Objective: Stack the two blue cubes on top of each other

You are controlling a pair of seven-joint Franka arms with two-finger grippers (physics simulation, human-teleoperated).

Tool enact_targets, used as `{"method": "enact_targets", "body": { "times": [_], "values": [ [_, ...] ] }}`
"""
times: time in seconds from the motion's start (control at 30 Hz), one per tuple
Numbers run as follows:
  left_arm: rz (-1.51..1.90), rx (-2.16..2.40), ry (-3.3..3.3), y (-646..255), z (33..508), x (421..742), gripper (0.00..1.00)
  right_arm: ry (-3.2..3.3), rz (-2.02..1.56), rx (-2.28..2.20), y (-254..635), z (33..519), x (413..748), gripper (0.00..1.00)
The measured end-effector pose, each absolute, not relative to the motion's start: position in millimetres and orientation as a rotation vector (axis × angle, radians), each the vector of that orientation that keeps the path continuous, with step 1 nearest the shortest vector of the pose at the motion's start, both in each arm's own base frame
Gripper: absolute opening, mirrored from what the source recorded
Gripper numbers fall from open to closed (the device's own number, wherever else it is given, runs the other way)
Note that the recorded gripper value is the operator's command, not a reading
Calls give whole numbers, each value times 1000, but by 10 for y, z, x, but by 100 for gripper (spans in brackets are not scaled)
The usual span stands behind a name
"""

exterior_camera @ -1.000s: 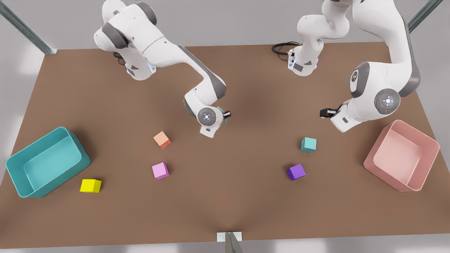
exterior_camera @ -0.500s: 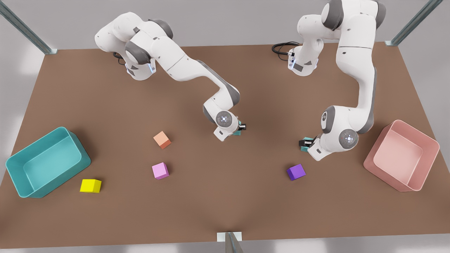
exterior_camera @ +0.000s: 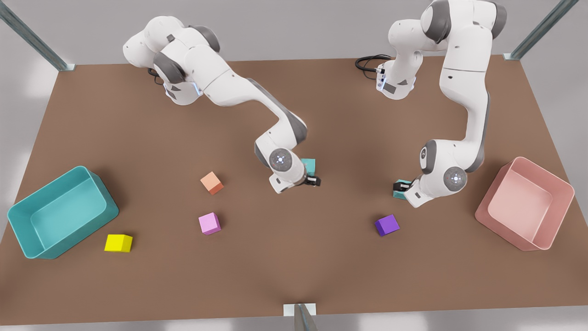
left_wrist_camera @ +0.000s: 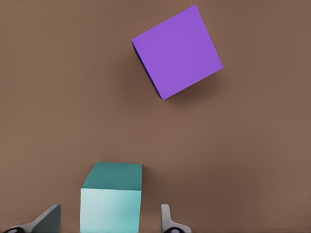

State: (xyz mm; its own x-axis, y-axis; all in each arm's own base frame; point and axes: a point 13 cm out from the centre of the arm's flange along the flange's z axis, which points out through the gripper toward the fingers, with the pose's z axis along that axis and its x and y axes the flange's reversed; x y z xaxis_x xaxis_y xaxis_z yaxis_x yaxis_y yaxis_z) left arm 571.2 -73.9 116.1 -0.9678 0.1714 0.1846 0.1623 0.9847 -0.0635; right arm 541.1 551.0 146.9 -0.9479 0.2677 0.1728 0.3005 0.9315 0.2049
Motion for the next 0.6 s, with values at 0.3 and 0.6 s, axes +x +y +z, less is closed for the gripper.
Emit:
{"method": "enact_targets", "body": {
  "times": [0.3,0.6],
  "values": [
    [73,-312,-2886,-699,789,5584,100,-2807,22,-1004,1555,2461,6846,100],
    [76,-347,-2853,-668,523,5499,99,-3042,169,-691,1601,4857,5196,100]
  ]
}}
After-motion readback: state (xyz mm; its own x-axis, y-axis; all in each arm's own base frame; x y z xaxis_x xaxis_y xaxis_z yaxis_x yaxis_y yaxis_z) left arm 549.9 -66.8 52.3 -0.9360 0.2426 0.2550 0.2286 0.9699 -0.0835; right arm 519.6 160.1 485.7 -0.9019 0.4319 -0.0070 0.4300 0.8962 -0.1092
